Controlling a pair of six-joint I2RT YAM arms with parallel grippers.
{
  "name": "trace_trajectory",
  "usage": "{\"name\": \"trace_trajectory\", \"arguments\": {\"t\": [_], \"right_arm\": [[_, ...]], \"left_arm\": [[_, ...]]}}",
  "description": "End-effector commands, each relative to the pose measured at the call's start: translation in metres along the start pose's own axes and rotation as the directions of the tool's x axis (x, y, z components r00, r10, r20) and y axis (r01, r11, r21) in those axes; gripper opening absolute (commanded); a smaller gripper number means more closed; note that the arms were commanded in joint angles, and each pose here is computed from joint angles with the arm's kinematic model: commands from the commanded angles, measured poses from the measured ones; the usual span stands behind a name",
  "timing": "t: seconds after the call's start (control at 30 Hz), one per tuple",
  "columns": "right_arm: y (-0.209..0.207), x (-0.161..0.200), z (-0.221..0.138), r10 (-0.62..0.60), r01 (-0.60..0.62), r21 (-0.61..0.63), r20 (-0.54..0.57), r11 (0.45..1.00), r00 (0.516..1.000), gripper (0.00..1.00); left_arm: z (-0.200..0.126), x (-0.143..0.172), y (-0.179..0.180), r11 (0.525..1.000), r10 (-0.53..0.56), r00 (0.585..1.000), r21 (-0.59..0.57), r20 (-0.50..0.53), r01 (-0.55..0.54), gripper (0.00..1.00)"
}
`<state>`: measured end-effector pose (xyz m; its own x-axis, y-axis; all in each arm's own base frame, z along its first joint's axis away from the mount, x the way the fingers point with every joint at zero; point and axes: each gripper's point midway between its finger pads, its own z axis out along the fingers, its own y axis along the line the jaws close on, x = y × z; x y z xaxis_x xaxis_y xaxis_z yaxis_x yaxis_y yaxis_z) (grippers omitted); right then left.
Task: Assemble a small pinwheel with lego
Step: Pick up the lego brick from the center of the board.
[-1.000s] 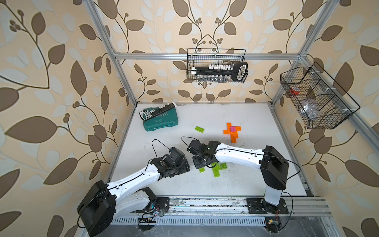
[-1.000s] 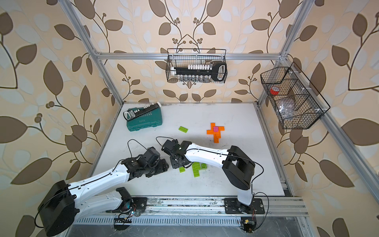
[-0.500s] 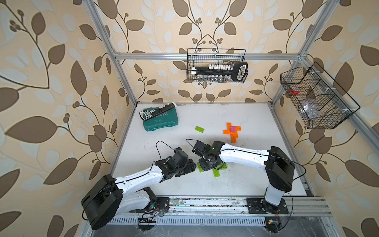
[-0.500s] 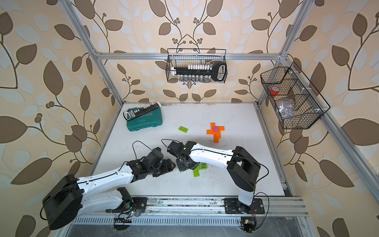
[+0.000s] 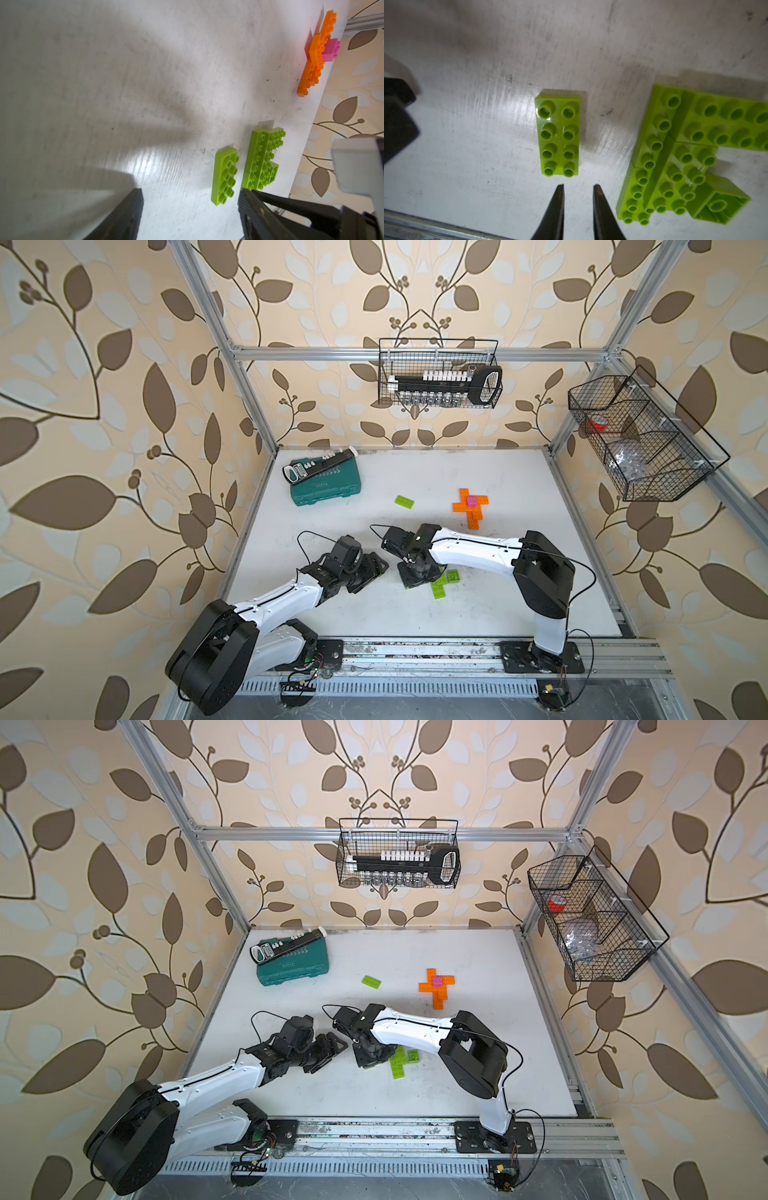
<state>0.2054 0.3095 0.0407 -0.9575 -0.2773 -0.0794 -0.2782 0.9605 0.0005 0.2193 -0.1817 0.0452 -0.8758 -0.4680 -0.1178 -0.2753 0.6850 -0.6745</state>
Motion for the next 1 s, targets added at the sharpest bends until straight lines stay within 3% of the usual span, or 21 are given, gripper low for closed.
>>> {"name": "trace_trajectory", "arguments": {"t": [0.0, 0.97], "right_arm": [[0.005, -0.003, 0.006, 0.026, -0.026, -0.001, -0.022, 1.0, 0.999, 0.21], [-0.003, -0.004, 0.027, 0.041, -0.038, 0.072, -0.049, 0.997, 0.998, 0.12]], "left_arm": [[-0.002, 0.002, -0.005, 0.999, 0.029, 0.999, 0.031, -0.012, -0.029, 0.75], [-0.005, 0.002, -0.006, 0.998, 0.045, 0.999, 0.033, -0.007, -0.045, 0.75]]}}
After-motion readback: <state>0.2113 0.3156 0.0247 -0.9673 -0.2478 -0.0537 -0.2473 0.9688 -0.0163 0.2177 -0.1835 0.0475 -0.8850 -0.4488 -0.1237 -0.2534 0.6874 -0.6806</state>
